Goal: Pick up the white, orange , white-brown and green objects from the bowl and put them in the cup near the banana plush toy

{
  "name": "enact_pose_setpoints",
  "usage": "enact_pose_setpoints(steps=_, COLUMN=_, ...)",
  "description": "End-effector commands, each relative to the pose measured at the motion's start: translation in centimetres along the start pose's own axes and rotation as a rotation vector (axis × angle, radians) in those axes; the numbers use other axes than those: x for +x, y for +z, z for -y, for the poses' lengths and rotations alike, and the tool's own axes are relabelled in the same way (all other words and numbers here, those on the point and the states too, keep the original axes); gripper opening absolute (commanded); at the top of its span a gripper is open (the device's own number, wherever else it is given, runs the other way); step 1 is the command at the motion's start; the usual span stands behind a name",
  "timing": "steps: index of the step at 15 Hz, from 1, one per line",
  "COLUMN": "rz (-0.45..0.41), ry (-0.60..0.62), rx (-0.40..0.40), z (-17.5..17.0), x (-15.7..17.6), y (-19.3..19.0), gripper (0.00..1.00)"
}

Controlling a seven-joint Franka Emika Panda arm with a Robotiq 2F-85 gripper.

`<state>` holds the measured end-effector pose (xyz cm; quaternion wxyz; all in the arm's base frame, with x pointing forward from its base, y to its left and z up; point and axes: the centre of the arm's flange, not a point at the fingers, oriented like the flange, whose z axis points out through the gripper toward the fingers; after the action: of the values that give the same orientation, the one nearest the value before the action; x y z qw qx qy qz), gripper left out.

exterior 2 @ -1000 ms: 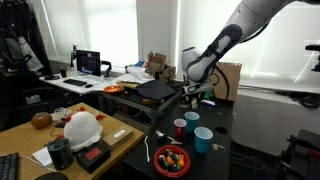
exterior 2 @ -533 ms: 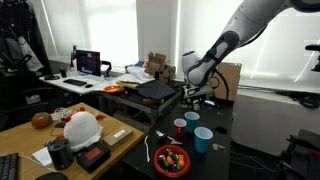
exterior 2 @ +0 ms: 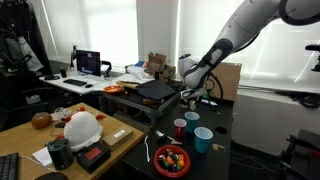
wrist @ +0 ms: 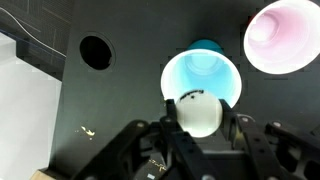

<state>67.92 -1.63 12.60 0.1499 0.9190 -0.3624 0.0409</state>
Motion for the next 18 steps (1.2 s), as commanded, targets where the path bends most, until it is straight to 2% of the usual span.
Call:
enact_pose_setpoints(steps=1, rz=-0.023, ry=0.037, rx=-0.038, z=0.8, x=1.3, y=0.4, gripper=0.18)
enact_pose_setpoints(steps=7, rz=-0.018, ry=0.037, rx=-0.056, z=0.9, x=1.6, y=1.9, gripper=0.18)
enact_pose_setpoints(steps=8, rz=-0.015, ry=0.036, rx=-0.058, z=0.9, x=1.5, y=2.0, gripper=0.68)
enact_pose_setpoints(steps=10, rz=-0.021, ry=0.031, rx=-0.070, z=1.1, x=1.4, y=2.0, gripper=0.76)
enact_pose_setpoints(steps=13, rz=-0.036, ry=0.013, rx=-0.059, z=1.3, x=0.4, y=1.0, gripper=0.98)
enact_pose_setpoints(steps=18, rz=-0.063, ry=-0.124, rx=0.057, z=2.9, x=-4.3, y=-5.4, gripper=1.00)
